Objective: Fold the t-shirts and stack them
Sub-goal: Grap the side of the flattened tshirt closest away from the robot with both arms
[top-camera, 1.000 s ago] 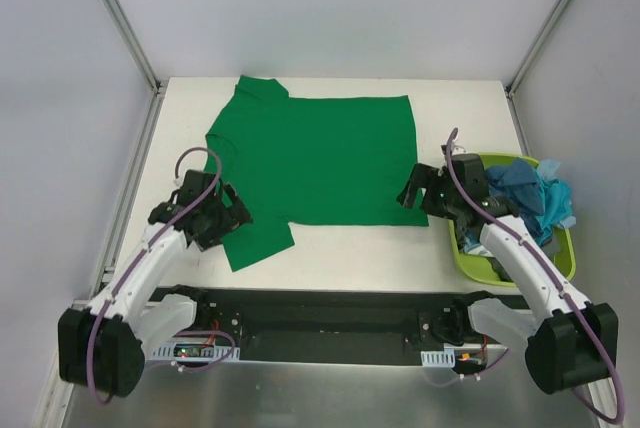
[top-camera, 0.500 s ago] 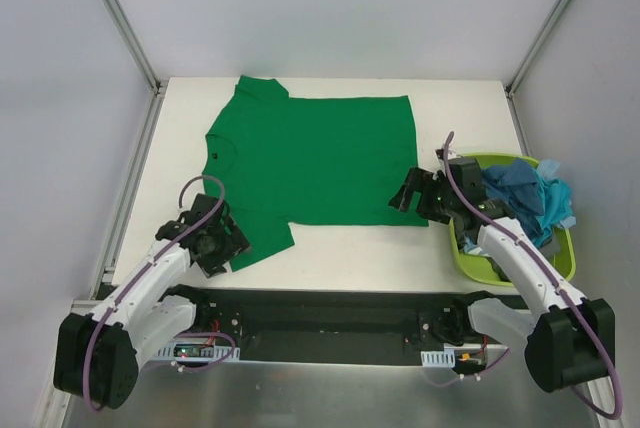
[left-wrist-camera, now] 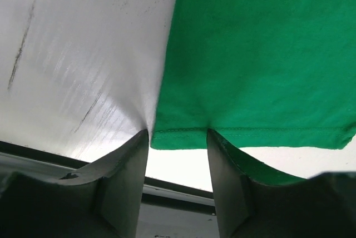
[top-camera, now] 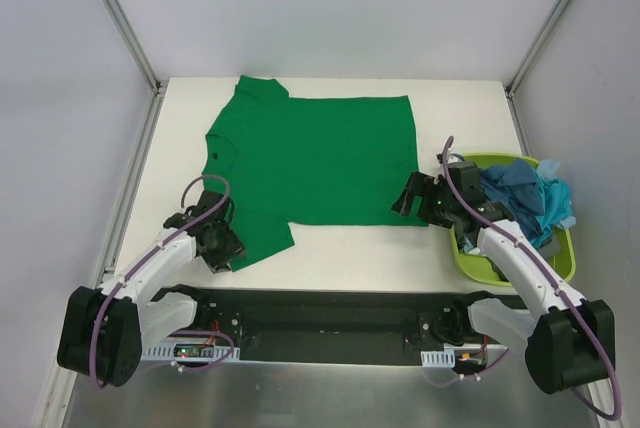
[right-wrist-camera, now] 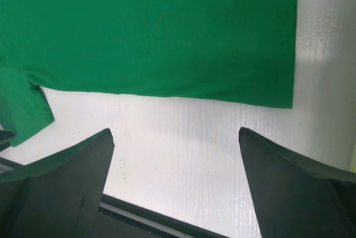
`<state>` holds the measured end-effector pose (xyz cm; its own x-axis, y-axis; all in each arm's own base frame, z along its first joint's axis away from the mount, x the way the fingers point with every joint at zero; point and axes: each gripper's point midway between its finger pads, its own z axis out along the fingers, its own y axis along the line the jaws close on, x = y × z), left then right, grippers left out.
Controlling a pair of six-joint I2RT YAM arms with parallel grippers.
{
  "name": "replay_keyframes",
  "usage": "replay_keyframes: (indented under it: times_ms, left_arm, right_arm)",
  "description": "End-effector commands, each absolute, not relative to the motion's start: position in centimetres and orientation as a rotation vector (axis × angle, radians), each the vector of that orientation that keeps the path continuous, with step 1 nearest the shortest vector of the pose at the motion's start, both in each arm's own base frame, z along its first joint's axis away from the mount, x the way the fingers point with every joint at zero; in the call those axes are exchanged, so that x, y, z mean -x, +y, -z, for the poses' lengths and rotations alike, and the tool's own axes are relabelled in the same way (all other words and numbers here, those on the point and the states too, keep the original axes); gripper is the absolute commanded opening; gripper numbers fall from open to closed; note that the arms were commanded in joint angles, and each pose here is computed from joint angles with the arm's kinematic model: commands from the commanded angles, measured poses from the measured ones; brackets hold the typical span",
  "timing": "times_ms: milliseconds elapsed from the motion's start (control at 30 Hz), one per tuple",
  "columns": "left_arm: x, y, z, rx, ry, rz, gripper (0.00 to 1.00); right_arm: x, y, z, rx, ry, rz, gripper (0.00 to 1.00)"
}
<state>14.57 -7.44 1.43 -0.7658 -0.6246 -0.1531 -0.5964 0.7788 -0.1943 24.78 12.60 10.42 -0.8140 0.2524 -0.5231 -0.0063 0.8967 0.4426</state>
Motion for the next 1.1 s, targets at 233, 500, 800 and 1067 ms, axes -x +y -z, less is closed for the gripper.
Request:
replay_keyframes:
  times_ms: [233,500,800,1067]
  left_arm:
    - [-15.5,-7.9,-0.2,0.885,2.781,0.21,0.0]
    - [-18.1,-9.4,-3.6,0.772,2.608,0.424,0.0]
    - [-20.2,-10.0,-6.3,0.727,2.495,0.503,0.0]
    - [-21.2,-10.1,-7.4,0.701,2.464,0.506,0.0]
  right_arm:
    - [-23.9,11.0,-9.8,-0.183,2.474,-0.483,0.96]
    - [-23.7,9.8,-7.1,-0.266,2.536,-0.342,0.99]
    - [-27.0,8.0,-5.1,-0.543,2.432,-0.031,0.77]
    - [-28.0,7.1,-3.3,-0.586,2.431,0.077,0.59]
